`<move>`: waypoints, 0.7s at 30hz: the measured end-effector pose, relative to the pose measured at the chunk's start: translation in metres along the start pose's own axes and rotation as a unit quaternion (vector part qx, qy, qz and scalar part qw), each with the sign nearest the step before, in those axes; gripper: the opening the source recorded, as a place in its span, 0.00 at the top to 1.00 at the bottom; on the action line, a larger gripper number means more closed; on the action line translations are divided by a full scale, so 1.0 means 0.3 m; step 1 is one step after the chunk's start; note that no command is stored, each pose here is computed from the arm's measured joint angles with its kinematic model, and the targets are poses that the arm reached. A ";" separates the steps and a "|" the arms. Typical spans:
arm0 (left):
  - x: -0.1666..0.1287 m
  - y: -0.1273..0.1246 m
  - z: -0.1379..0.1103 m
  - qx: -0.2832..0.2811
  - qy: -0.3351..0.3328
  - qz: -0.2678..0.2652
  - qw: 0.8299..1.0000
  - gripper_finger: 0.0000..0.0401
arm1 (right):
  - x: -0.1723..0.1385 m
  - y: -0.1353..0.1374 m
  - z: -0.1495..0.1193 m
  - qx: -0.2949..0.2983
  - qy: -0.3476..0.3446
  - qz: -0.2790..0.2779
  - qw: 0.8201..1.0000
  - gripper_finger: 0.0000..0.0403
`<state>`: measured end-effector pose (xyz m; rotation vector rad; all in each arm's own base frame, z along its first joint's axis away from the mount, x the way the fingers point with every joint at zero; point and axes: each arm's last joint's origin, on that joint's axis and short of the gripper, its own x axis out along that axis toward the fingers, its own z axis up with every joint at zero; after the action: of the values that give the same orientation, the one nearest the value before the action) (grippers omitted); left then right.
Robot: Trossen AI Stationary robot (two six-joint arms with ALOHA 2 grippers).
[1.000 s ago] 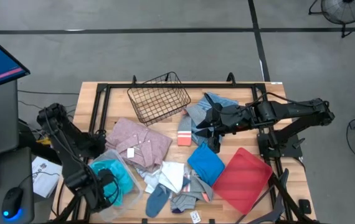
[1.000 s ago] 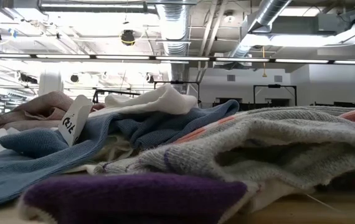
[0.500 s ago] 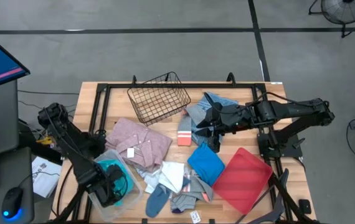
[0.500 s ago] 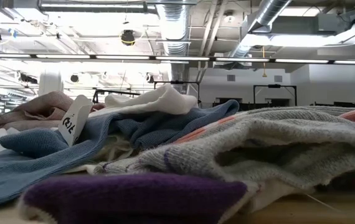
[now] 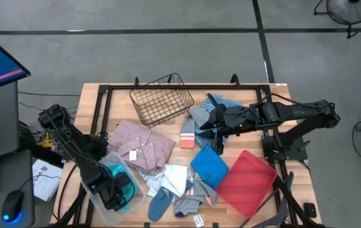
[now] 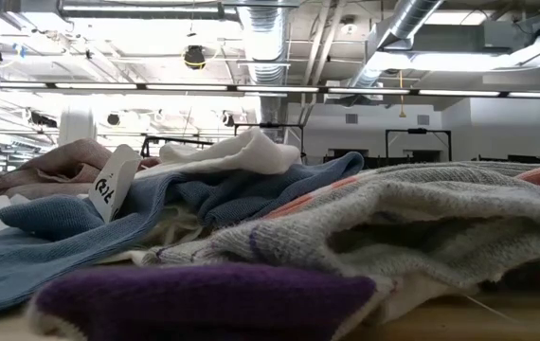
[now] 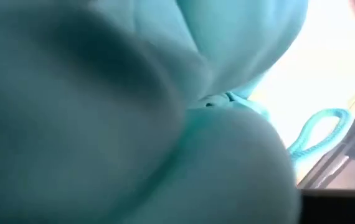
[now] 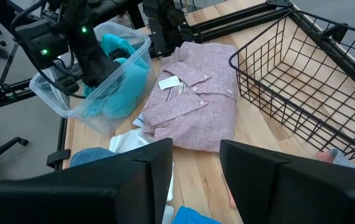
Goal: Pick & Place Cloths
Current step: Put the light blue shorts into the transparent bin, then put the blue shorts into the transparent bin
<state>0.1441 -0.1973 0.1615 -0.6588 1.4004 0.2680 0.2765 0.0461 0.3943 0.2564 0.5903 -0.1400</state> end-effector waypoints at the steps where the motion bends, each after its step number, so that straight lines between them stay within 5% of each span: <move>1: -0.002 0.001 -0.001 0.001 0.002 -0.001 1.000 1.00 | 0.000 0.000 0.000 0.000 0.000 0.000 1.000 0.67; 6: -0.064 0.002 -0.003 0.001 0.004 -0.044 0.999 1.00 | 0.001 -0.003 0.001 -0.003 -0.001 -0.001 1.000 0.67; 12: -0.251 0.016 0.007 -0.020 -0.005 -0.194 0.981 1.00 | 0.002 -0.011 0.005 0.000 -0.002 -0.005 1.000 0.67; 16: -0.394 0.045 0.019 -0.053 -0.047 -0.320 0.945 1.00 | 0.002 -0.011 0.006 0.001 -0.003 -0.005 1.000 0.67; 21: -0.549 0.095 0.049 -0.114 -0.187 -0.449 0.866 1.00 | 0.002 -0.011 0.006 0.001 -0.004 -0.004 1.000 0.67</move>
<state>0.1118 -0.1328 0.3129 -1.3070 0.5840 -0.1868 0.2774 0.0424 0.3947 0.2546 0.5836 -0.1497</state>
